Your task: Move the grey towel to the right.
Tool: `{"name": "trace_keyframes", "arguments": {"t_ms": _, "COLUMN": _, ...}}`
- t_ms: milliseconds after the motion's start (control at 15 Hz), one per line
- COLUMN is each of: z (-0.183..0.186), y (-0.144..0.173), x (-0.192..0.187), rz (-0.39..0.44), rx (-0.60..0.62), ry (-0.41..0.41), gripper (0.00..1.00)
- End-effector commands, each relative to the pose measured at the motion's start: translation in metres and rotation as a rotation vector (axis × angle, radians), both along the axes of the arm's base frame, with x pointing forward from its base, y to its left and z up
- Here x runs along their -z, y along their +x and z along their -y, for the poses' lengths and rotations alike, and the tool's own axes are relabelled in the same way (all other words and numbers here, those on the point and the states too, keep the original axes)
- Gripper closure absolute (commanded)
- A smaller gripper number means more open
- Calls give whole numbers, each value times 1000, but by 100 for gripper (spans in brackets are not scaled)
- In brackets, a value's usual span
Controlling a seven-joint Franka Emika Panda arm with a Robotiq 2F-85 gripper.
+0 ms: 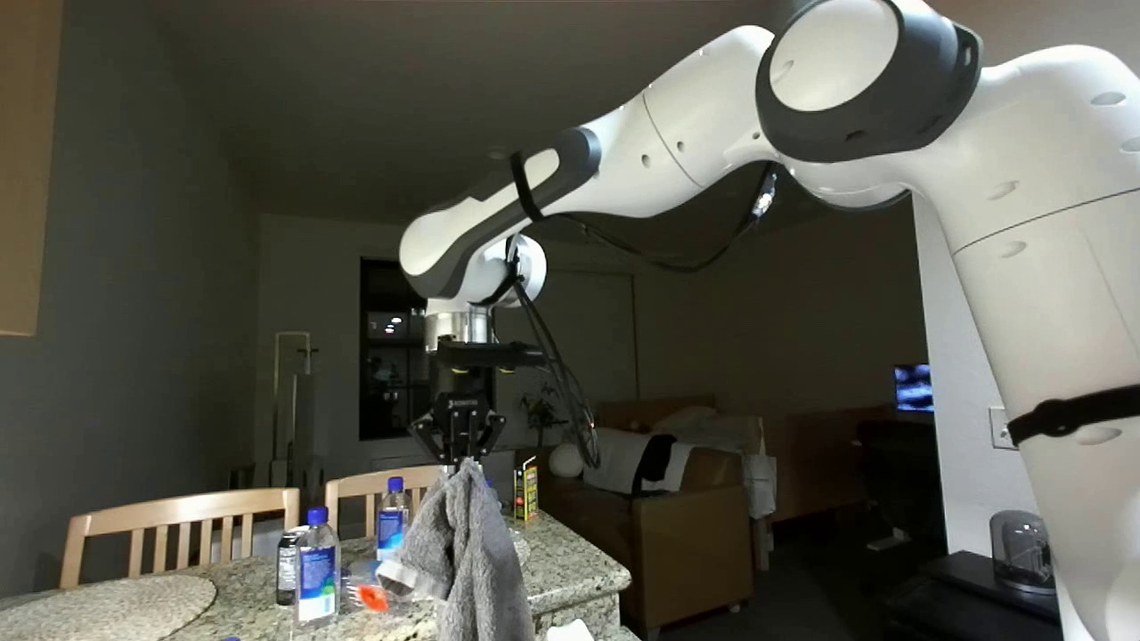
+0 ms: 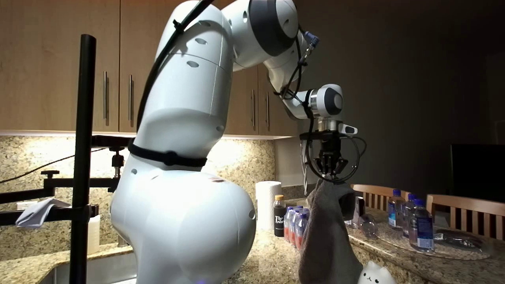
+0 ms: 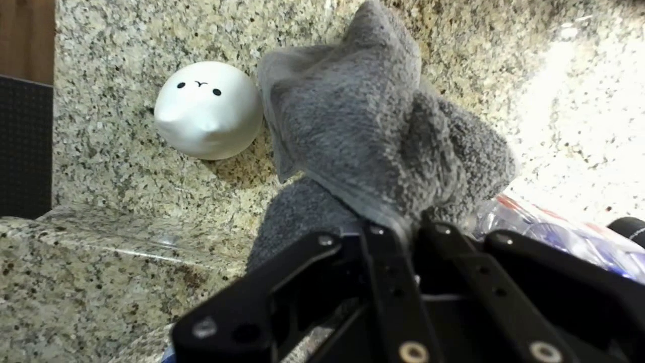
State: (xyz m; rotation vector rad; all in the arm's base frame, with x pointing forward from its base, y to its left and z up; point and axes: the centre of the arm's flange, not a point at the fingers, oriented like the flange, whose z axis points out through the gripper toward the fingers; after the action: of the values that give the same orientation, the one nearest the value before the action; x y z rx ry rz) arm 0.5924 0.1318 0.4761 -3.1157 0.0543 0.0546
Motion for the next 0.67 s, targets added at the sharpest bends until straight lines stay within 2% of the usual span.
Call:
{"name": "trace_keyframes", "arguments": {"t_ms": 0, "z": -11, "y": -42, "x": -45, "rz": 56, "rx": -9, "ry": 1, "gripper": 91}}
{"name": "trace_keyframes", "arguments": {"t_ms": 267, "z": -34, "y": -88, "x": -98, "rz": 171, "rx": 20, "ry": 9, "gripper": 91}}
{"name": "trace_keyframes", "arguments": {"t_ms": 600, "z": -41, "y": -138, "x": -147, "rz": 274, "rx": 140, "ry": 7, "gripper": 91}}
